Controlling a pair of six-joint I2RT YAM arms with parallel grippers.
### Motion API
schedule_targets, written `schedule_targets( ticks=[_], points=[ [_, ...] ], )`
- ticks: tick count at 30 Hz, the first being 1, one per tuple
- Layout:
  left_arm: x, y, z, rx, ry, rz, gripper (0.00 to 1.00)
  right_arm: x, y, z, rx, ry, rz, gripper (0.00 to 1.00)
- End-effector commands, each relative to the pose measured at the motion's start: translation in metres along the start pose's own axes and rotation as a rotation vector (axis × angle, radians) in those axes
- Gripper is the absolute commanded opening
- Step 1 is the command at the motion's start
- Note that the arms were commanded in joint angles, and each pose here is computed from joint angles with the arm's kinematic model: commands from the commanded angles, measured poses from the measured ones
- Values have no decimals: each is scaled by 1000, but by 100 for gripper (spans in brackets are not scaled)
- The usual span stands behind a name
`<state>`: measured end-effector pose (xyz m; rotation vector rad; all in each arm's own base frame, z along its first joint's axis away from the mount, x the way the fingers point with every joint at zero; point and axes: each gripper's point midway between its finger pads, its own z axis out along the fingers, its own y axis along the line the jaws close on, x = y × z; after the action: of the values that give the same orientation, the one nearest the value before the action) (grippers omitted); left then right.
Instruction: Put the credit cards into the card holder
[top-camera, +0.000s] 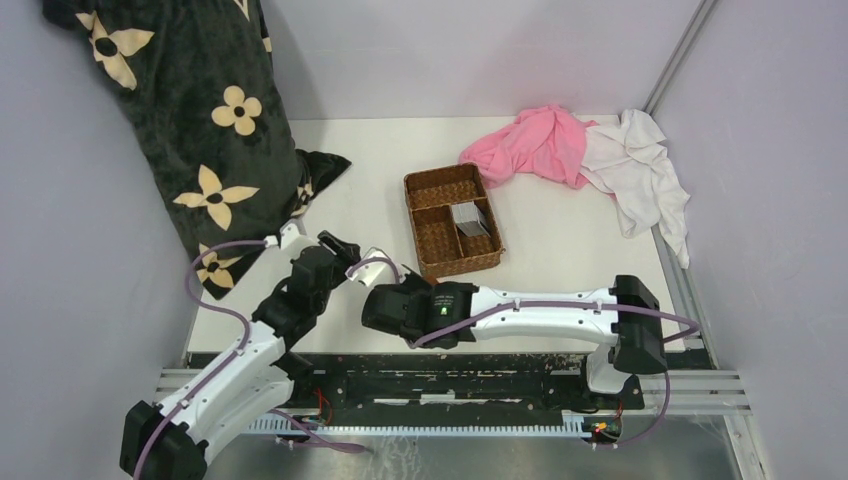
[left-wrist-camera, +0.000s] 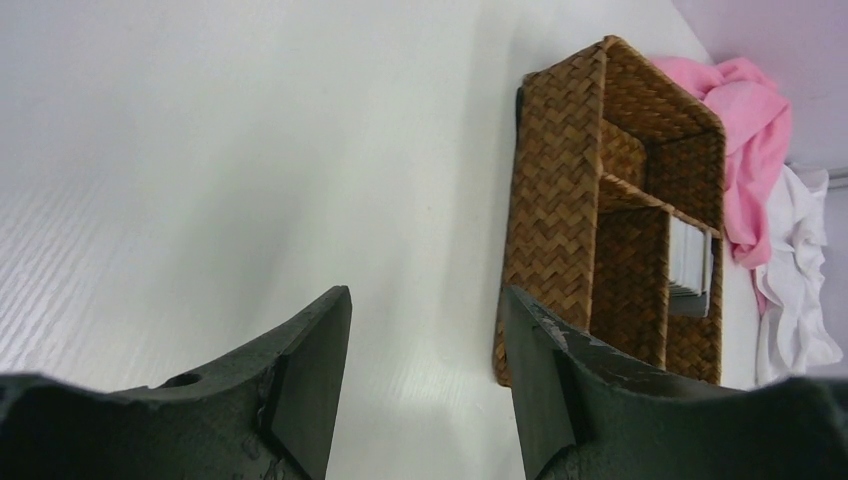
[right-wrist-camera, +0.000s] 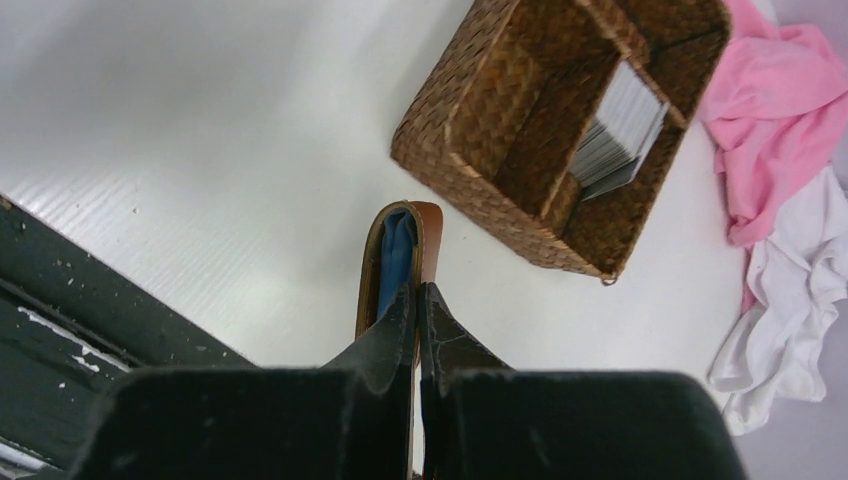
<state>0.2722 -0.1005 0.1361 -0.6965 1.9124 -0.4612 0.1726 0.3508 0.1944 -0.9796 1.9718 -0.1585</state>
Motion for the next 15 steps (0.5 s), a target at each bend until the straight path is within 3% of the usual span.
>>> schedule_targets(
  ticks=[1, 10, 15],
  points=[
    [-3, 18, -6, -63, -39, -84, 64, -12, 13, -3, -66, -55, 115, 1],
    [-23, 30, -22, -39, -158, -158, 62, -35, 40, -28, -489, -73, 410, 1],
    [-25, 28, -22, -19, -170, -159, 62, -39, 41, -14, -637, -56, 568, 1]
  ],
)
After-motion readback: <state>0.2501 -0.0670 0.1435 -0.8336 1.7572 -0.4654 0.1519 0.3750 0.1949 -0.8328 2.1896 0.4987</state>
